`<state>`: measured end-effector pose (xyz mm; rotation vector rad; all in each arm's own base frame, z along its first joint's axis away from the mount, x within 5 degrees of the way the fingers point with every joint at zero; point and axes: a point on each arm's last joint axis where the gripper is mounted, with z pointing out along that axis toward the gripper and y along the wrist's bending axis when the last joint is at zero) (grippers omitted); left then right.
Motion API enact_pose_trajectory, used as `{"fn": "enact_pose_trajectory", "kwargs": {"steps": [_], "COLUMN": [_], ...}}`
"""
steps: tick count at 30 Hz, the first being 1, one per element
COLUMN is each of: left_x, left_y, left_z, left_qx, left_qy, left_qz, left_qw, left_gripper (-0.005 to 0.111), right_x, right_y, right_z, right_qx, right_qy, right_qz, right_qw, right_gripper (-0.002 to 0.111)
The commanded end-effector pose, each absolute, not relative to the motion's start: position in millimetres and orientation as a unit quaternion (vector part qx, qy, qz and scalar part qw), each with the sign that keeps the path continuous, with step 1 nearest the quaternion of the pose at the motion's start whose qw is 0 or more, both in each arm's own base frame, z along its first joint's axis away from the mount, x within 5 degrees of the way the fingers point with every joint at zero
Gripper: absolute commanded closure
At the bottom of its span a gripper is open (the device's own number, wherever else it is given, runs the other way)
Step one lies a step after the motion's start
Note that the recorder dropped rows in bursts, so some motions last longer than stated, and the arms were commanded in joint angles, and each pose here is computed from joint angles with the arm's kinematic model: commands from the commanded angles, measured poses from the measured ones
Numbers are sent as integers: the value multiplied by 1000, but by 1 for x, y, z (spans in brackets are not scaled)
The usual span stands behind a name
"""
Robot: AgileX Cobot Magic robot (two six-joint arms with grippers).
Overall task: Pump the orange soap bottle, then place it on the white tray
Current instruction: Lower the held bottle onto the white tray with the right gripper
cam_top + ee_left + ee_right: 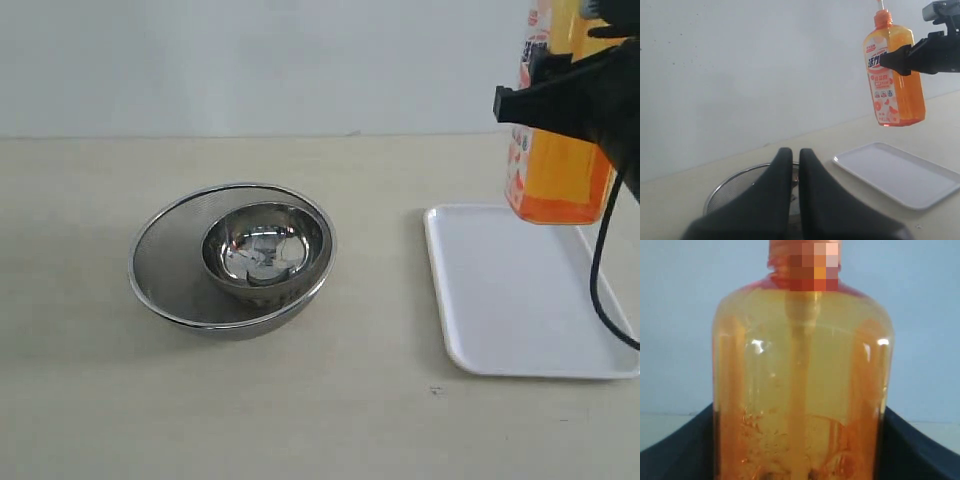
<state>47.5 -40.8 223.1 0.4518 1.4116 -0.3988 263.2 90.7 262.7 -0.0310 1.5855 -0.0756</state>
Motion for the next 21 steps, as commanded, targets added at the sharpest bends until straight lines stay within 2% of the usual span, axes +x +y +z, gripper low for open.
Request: {"fn": "enact_pose_trajectory", "kwargs": {"steps": [1, 21], "left_x": [47, 47], "left_y": [-41, -41], "left_z": [222, 222], "left_qx": [199, 199], "left_qy": [638, 638], "left_qz": [-189, -189], "left_qw": [719, 719], "left_gripper": [102, 102], "right_x": [264, 281], "right_y": [91, 99], "right_z": [260, 183], "right_qx": [-23, -43], "right_qy": [652, 690], "right_qz": [-38, -57], "right_qw": [757, 720], "right_gripper": [104, 104]}}
